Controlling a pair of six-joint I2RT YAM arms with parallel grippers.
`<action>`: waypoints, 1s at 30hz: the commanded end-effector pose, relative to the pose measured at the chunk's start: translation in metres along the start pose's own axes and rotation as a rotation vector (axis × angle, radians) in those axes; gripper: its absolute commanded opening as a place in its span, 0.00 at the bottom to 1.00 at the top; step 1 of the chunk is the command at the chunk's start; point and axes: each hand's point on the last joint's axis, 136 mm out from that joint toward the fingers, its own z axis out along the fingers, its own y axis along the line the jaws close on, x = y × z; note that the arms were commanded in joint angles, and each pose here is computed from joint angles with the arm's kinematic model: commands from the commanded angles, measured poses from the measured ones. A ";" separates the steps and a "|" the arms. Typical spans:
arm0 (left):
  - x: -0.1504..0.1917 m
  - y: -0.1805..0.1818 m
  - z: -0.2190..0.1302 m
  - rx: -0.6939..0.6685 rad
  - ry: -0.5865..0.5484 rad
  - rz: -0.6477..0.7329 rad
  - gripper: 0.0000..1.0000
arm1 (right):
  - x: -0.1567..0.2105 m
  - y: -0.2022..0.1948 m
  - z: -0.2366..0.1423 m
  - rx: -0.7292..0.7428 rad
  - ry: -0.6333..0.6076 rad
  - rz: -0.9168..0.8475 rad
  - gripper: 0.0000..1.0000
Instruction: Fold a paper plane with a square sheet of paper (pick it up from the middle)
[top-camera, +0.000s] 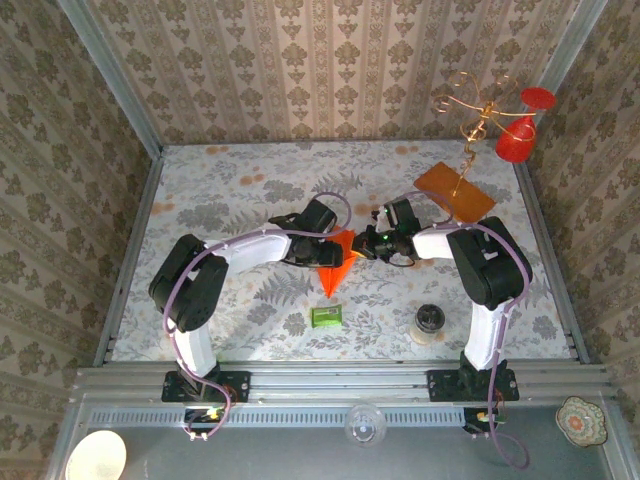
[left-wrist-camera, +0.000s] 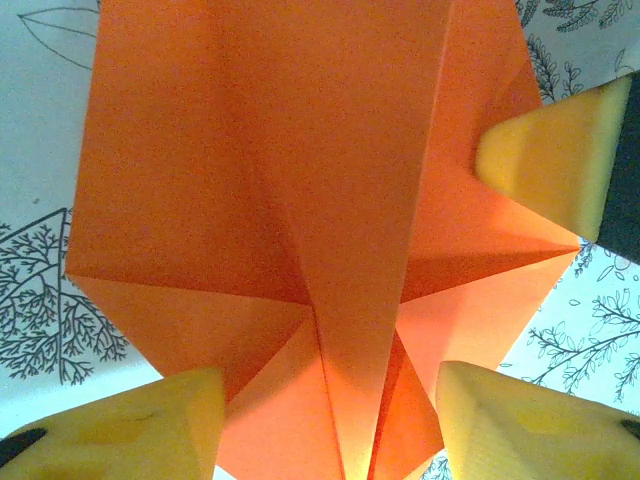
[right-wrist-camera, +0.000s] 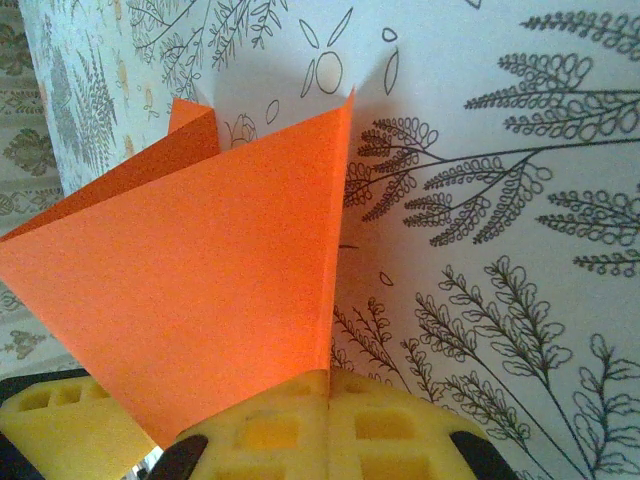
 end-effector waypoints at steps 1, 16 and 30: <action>-0.002 -0.007 -0.004 0.019 0.012 0.031 0.59 | 0.006 -0.002 0.002 0.004 0.028 -0.008 0.01; 0.017 -0.028 0.008 0.045 0.082 0.071 0.55 | 0.005 -0.002 0.004 0.003 0.031 -0.004 0.01; 0.017 -0.019 0.013 -0.012 0.085 0.064 0.34 | 0.004 -0.002 0.003 0.002 0.028 -0.002 0.01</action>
